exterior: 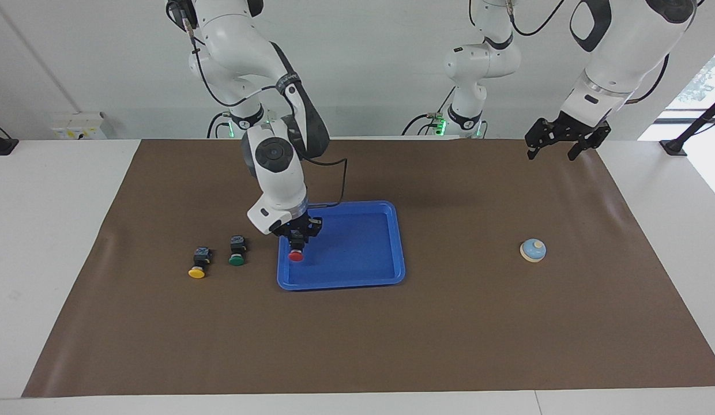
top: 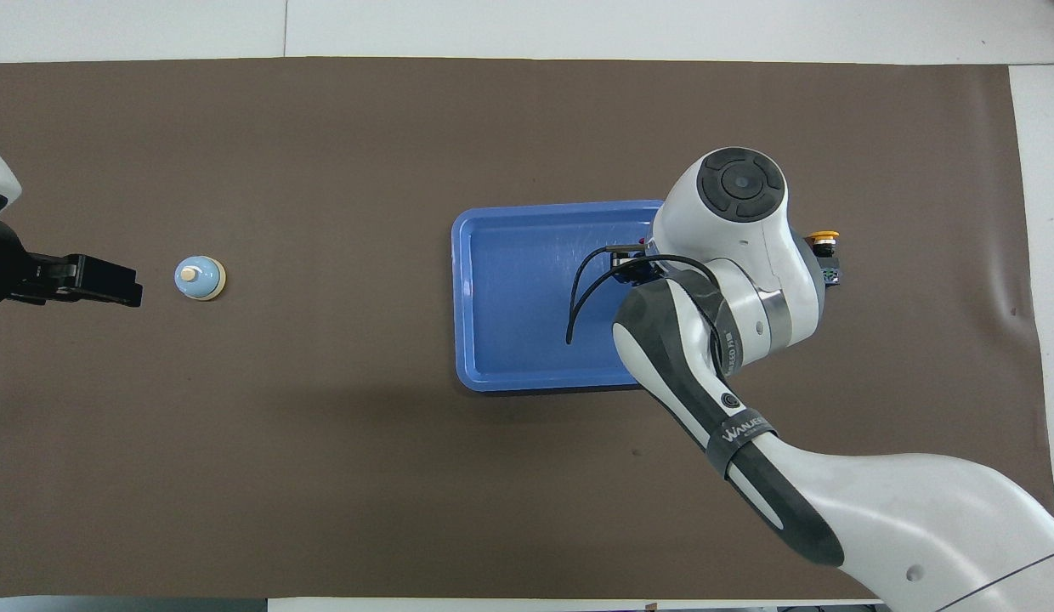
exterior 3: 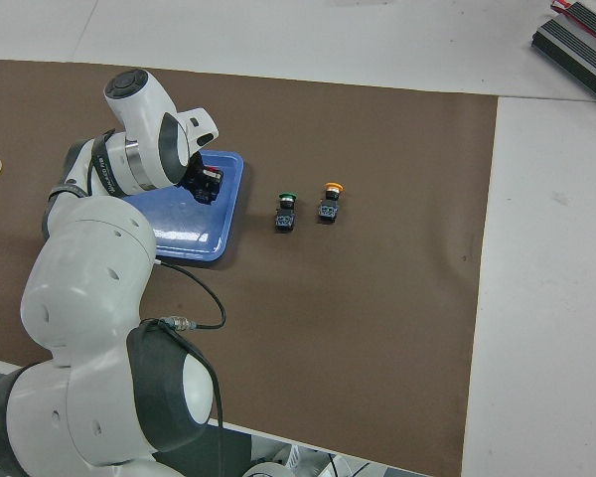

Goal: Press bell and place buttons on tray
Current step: 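Carry the red button into the tray with the right gripper and release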

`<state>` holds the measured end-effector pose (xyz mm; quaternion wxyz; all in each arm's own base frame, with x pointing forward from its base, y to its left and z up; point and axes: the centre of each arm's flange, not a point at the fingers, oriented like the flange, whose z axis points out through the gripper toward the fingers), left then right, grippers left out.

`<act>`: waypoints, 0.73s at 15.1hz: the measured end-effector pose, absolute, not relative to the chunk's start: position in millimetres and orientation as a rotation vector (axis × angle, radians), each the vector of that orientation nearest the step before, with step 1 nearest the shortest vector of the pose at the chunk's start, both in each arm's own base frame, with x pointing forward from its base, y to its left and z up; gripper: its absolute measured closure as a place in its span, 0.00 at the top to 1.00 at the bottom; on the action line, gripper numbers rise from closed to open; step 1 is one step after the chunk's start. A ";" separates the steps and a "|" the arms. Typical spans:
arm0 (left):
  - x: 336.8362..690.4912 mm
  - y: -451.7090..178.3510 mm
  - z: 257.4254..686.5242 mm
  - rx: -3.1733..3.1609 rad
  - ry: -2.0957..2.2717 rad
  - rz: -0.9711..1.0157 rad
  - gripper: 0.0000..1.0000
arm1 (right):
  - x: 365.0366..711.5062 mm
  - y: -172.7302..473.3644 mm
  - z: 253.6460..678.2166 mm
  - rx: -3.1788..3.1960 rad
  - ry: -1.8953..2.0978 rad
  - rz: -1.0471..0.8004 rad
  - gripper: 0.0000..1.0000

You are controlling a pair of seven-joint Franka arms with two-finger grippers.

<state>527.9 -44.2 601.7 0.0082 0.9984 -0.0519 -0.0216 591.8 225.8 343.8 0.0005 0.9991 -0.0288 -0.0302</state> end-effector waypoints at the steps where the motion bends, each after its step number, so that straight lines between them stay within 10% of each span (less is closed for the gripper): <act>1: 527.9 -44.2 601.7 3.120 -0.162 -0.068 1.00 | 591.2 226.6 343.4 3.138 -0.088 -0.096 0.41; 11: 527.9 -44.1 601.7 3.121 -0.162 -0.068 1.00 | 569.0 244.4 319.2 3.120 -0.011 -0.152 0.41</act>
